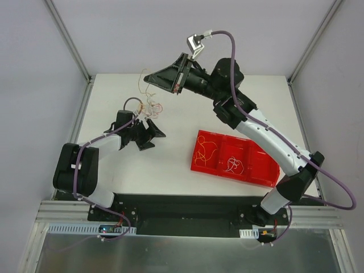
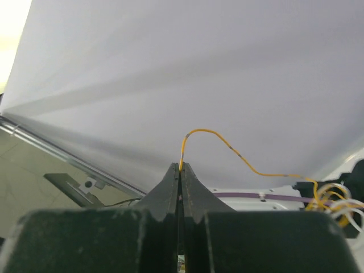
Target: Untangle the cables
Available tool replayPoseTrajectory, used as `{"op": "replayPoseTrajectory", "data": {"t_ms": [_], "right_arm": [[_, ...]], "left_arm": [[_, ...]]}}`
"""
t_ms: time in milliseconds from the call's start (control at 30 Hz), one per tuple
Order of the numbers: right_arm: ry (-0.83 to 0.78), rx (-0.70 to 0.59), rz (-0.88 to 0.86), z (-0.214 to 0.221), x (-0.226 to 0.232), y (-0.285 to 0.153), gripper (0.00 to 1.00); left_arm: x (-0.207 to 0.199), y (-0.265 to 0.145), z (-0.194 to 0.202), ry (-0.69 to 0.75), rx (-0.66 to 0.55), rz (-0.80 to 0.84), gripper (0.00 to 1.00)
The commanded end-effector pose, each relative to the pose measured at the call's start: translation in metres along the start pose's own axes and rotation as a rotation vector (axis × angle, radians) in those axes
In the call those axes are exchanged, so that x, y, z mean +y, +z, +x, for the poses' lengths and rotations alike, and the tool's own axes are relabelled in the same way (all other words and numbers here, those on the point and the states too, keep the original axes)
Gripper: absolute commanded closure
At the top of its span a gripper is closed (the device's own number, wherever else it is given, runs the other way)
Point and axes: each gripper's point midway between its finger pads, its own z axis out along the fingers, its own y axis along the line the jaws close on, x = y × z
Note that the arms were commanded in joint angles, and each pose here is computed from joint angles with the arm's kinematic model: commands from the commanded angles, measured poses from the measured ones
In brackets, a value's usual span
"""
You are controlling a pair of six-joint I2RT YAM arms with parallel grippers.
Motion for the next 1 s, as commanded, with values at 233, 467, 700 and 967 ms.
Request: {"op": "replayPoseTrajectory", "data": {"t_ms": [233, 467, 700, 967], "right_arm": [[-0.049, -0.005, -0.088, -0.015, 0.041, 0.006, 1.00], [0.006, 0.006, -0.026, 0.003, -0.011, 0.014, 1.00], [0.025, 0.033, 0.016, 0.016, -0.036, 0.016, 1.00], [0.023, 0.027, 0.005, 0.014, -0.030, 0.014, 1.00]], "left_arm": [[-0.053, -0.105, -0.012, 0.193, -0.284, 0.209, 0.10], [-0.069, -0.171, 0.010, 0.405, -0.448, 0.193, 0.05], [-0.095, -0.197, 0.016, 0.519, -0.510, 0.272, 0.25], [-0.113, -0.187, 0.012, 0.499, -0.400, 0.316, 0.16]]}}
